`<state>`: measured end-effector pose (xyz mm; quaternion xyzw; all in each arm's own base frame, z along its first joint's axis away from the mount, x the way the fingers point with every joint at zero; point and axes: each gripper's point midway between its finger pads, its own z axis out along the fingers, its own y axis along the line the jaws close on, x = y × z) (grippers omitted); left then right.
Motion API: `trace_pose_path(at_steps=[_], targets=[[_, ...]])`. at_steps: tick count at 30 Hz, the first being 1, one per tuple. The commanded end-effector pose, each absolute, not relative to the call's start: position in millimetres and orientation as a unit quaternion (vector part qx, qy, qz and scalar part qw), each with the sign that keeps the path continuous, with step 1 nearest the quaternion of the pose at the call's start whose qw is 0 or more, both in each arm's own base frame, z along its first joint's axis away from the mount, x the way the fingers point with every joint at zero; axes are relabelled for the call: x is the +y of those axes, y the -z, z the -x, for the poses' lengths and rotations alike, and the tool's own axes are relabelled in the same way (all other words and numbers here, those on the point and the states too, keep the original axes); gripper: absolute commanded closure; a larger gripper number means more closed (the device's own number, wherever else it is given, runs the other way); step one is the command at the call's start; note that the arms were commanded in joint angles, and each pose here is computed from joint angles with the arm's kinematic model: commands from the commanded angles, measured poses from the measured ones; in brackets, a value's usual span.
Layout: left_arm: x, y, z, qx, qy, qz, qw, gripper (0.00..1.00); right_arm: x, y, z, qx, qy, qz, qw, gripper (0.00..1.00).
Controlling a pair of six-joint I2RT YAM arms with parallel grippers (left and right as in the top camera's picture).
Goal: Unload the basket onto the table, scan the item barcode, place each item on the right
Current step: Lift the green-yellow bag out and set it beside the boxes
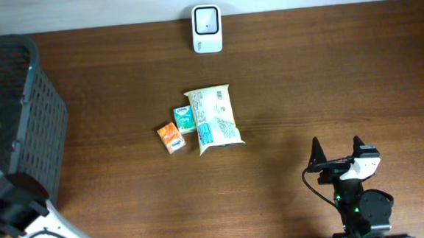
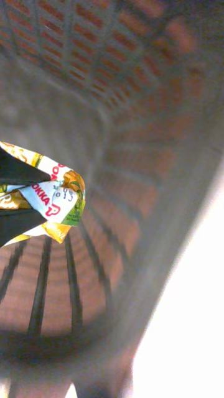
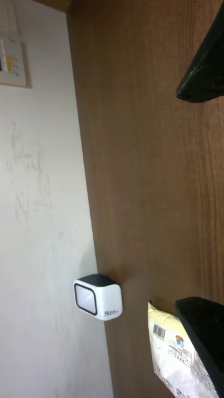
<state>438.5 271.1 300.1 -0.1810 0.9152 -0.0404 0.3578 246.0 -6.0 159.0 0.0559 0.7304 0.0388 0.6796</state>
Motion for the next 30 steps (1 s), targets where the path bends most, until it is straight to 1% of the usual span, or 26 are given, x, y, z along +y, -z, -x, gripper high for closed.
trace_pose_path(at_steps=[1,3,4,5,7,9,10,11,12,13,14,16,18,20,22,24,25,27,30], targets=[[181,-428,-417,0.868,0.058,0.114,0.479,1.0,-8,-156,-246,0.731,-0.035,-0.061,0.679,0.01],[144,-464,-410,0.854,0.033,0.077,0.514,1.0,-8,-156,-246,0.731,-0.035,-0.061,0.679,0.01],[111,-477,-407,0.849,0.042,0.046,0.524,1.0,-8,-156,-246,0.731,-0.035,-0.061,0.679,0.01],[93,-476,-408,0.853,0.052,0.031,0.519,1.0,-8,-156,-246,0.731,-0.035,-0.061,0.679,0.01],[57,-444,-420,0.883,0.06,0.009,0.466,1.0,-8,-156,-246,0.731,-0.035,-0.061,0.679,0.01],[16,-389,-441,0.918,0.077,-0.023,0.389,1.0,-8,-156,-246,0.731,-0.035,-0.061,0.679,0.02],[-2,-351,-451,0.938,0.08,-0.028,0.337,1.0,-8,-156,-246,0.731,-0.035,-0.061,0.679,0.01],[-13,-288,-456,0.966,0.047,-0.021,0.253,1.0,-8,-156,-246,0.731,-0.035,-0.061,0.679,0.01],[-20,-245,-455,0.98,0.027,-0.022,0.197,1.0,-8,-156,-246,0.731,-0.035,-0.061,0.679,0.01],[-30,-211,-453,0.987,0.027,-0.03,0.159,1.0,-8,-156,-246,0.731,-0.035,-0.061,0.679,0.01],[-42,-164,-450,0.992,0.03,-0.022,0.12,1.0,-8,-156,-246,0.731,-0.035,-0.061,0.679,0.01],[-48,-102,-440,0.996,0.032,-0.001,0.086,1.0,-8,-156,-246,0.731,-0.035,-0.061,0.679,0.01],[-46,-54,-424,0.997,0.029,0.029,0.061,1.0,-8,-156,-246,0.731,-0.035,-0.061,0.679,0.01],[-44,-30,-426,0.995,0.027,0.061,0.078,1.0,-8,-156,-246,0.731,-0.035,-0.061,0.679,0.01],[-45,-20,-434,0.991,0.033,0.083,0.102,1.0,-8,-156,-246,0.731,-0.035,-0.061,0.679,0.01],[-54,-18,-433,0.978,0.063,0.177,0.095,1.0,-8,-156,-246,0.731,-0.035,-0.061,0.679,0.01],[-74,-20,-433,0.976,0.099,0.174,0.088,1.0,-8,-156,-246,0.731,-0.035,-0.061,0.679,0.01],[-99,-20,-430,0.979,0.11,0.147,0.087,1.0,-8,-156,-246,0.731,-0.035,-0.061,0.679,0.01],[-148,-25,-432,0.981,0.126,0.092,0.112,1.0,-8,-156,-246,0.731,-0.035,-0.061,0.679,0.01]])
